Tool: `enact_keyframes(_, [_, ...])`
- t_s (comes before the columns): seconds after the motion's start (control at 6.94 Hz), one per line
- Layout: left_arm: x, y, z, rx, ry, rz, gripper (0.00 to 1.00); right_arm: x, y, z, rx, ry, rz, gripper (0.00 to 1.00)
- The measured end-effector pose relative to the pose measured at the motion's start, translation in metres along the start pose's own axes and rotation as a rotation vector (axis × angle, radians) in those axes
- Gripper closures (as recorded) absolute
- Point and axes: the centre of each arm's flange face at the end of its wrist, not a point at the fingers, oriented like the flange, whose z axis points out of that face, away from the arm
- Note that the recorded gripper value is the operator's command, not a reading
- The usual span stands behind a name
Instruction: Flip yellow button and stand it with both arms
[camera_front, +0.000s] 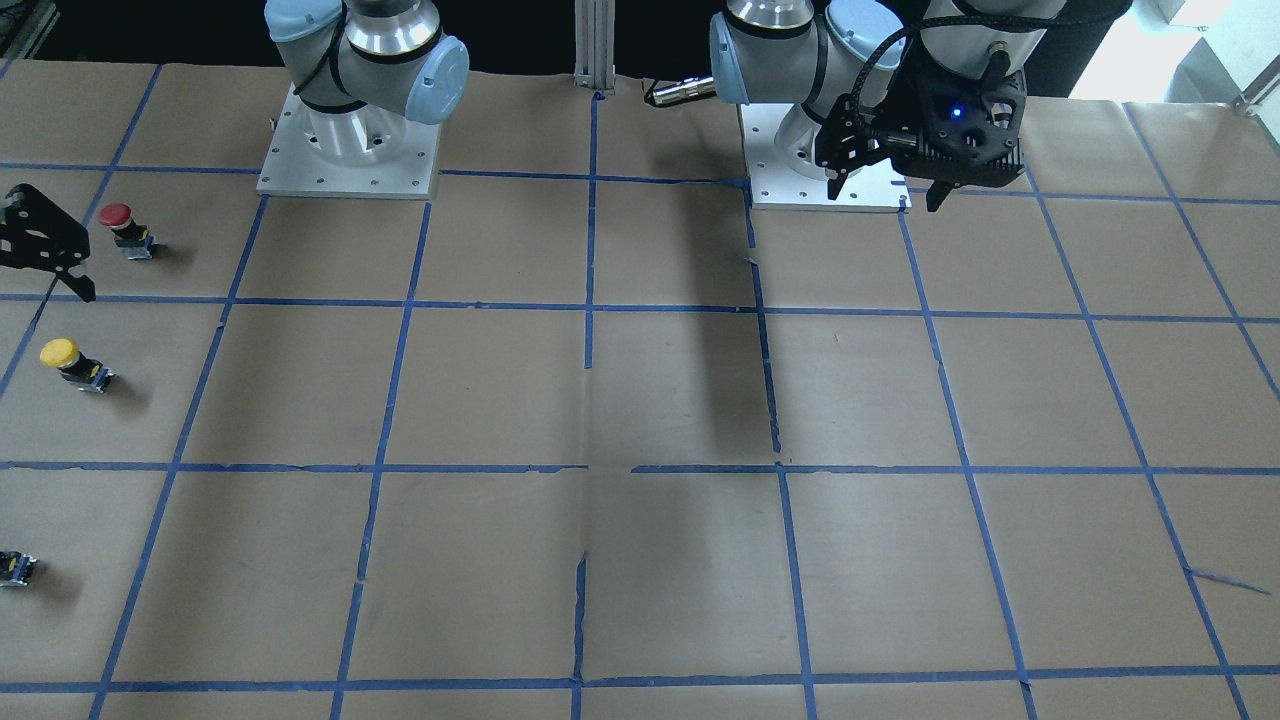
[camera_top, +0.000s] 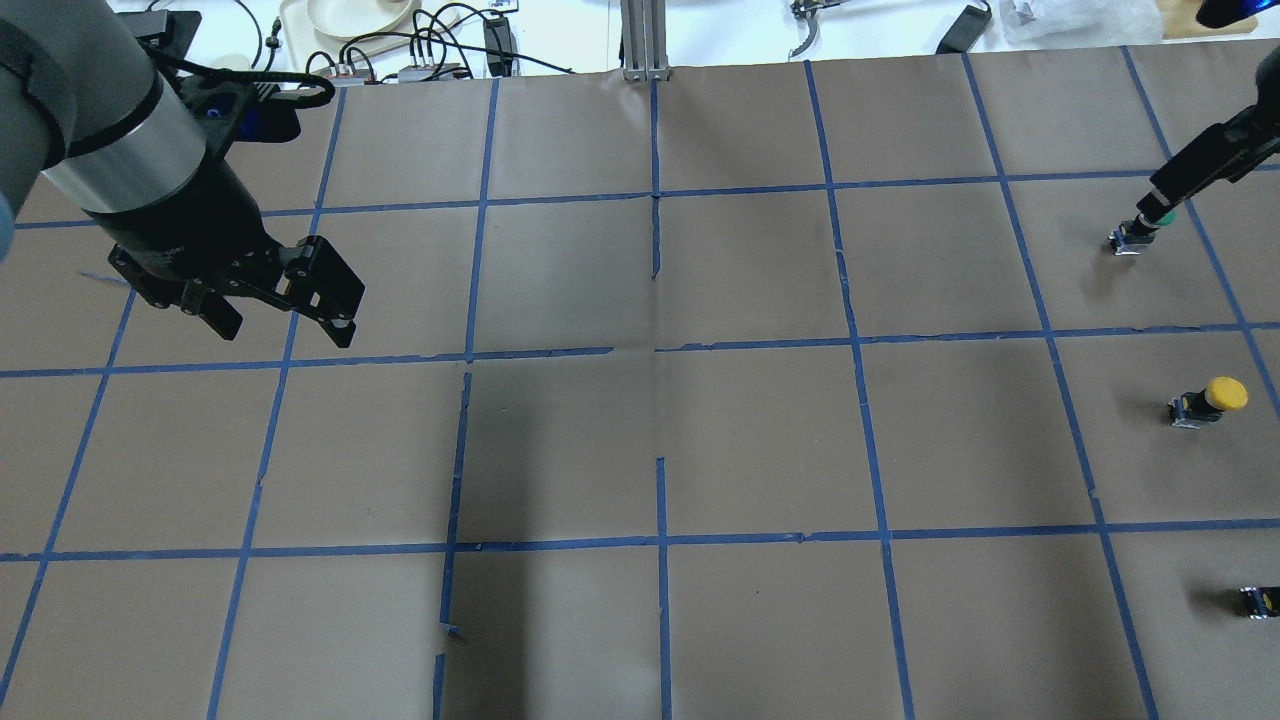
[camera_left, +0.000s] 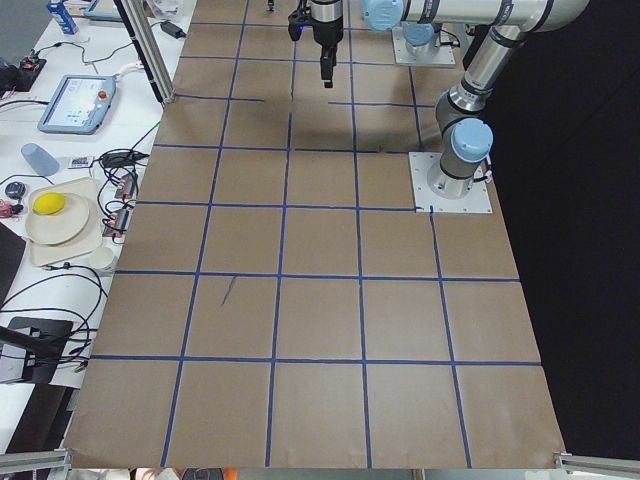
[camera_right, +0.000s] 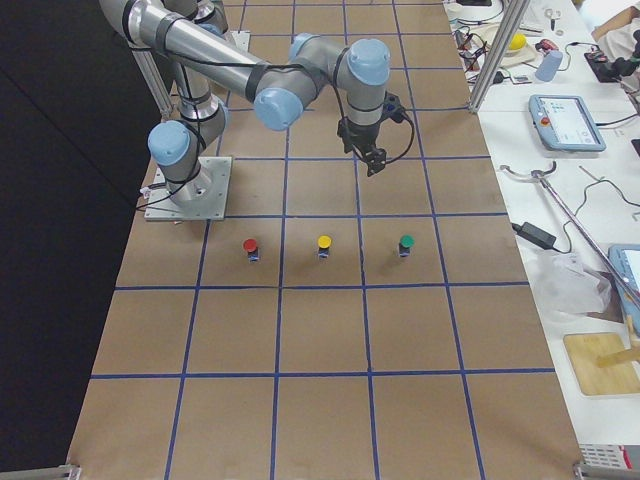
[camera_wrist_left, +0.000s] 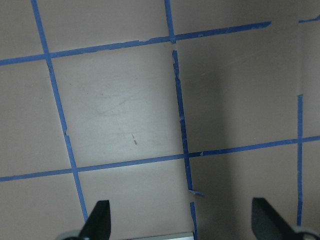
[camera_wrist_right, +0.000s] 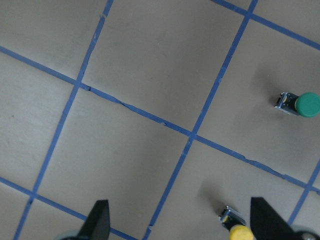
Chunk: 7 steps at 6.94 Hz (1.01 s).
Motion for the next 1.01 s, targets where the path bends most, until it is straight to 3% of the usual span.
enact_keyframes(0.43, [0.000,0.001,0.000,-0.001,-0.002,0.000,0.00,-0.100,-0.027,-0.017,-0.013,-0.009,0.212,0.00])
enact_keyframes(1.01, [0.000,0.000,0.000,-0.001,-0.002,0.001,0.00,-0.212,-0.057,-0.023,-0.007,-0.013,0.367,0.00])
